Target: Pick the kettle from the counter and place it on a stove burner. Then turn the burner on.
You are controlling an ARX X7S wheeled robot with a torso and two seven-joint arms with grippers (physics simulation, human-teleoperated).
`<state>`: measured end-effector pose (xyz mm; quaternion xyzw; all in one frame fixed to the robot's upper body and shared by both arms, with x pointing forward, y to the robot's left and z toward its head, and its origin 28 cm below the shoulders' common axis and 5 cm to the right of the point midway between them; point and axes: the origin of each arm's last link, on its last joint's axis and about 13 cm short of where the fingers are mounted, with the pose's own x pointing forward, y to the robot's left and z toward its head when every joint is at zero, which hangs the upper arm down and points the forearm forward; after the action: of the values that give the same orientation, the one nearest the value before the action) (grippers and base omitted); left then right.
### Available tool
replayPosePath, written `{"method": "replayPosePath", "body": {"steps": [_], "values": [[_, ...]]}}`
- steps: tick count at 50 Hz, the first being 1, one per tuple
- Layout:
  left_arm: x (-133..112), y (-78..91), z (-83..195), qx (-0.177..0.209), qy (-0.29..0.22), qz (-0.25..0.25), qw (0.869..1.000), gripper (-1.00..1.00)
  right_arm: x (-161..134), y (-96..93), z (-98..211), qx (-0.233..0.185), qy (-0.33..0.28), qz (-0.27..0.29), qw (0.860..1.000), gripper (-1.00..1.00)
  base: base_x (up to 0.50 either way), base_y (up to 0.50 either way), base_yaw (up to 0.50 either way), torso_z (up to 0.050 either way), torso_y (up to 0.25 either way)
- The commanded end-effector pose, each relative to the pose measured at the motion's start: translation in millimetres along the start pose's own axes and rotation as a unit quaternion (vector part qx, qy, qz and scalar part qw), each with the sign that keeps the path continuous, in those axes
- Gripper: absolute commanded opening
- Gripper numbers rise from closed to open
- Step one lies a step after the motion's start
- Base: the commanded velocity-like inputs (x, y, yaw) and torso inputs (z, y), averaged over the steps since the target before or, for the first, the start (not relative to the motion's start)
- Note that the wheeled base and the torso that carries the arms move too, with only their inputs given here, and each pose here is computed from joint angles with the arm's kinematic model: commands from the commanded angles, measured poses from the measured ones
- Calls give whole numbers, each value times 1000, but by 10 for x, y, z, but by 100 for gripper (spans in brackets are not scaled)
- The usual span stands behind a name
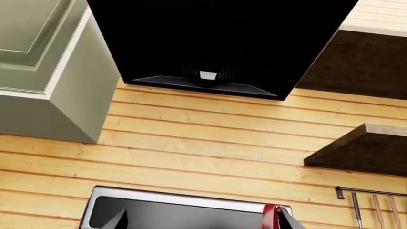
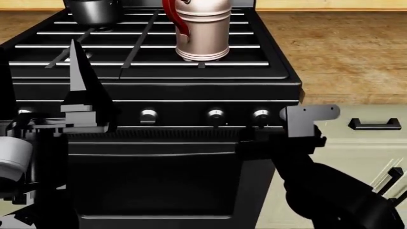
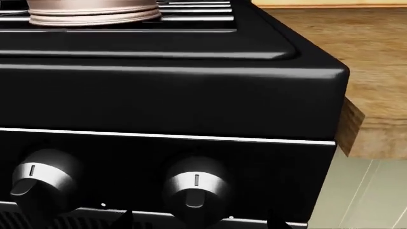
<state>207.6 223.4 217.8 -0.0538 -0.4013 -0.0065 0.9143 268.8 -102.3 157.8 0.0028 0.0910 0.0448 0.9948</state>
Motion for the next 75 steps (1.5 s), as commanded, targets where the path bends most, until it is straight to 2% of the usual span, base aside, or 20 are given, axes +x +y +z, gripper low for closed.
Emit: {"method": "replayPosePath", "body": {"steps": [1, 27, 28, 41, 46, 52, 67, 71, 75], "values": [[1, 0, -7, -2, 2, 0, 1000, 100, 115, -3, -23, -4, 13, -6, 1000, 100, 0, 0, 0, 0, 0], [2, -1, -12, -3, 4, 0, 1000, 100, 276, -29, -54, 0, 27, -15, 1000, 100, 0, 0, 0, 0, 0], [1, -1, -13, -4, 4, -1, 1000, 100, 283, -29, -51, 0, 27, -15, 1000, -100, 0, 0, 0, 0, 0], [3, 1, 1, -6, 3, 0, 1000, 100, 296, -28, -21, 0, 25, -15, 1000, -100, 6, 0, 3, 0, 0], [4, 5, 0, -7, 3, 0, 1000, 100, 305, -37, -10, -12, 25, -19, 999, -100, 6, 1, 5, 0, 0], [7, 7, 19, -8, 2, 0, 1000, 100, 298, -29, 24, -64, 32, -16, 997, -100, 8, 1, 5, 0, 0], [8, 9, 19, -10, 2, 2, 1000, 100, 300, 9, -11, -128, 55, 9, 990, -100, 9, 1, 5, 0, 0], [7, 11, 15, -10, 3, 2, 1000, 100, 293, 31, -27, -162, 57, 12, 985, -100, 8, 1, 6, 0, 0], [6, 13, 15, -10, 3, 2, 1000, 100, 292, 39, -28, -180, 59, 15, 982, -100, 8, 1, 6, 0, 0]]}}
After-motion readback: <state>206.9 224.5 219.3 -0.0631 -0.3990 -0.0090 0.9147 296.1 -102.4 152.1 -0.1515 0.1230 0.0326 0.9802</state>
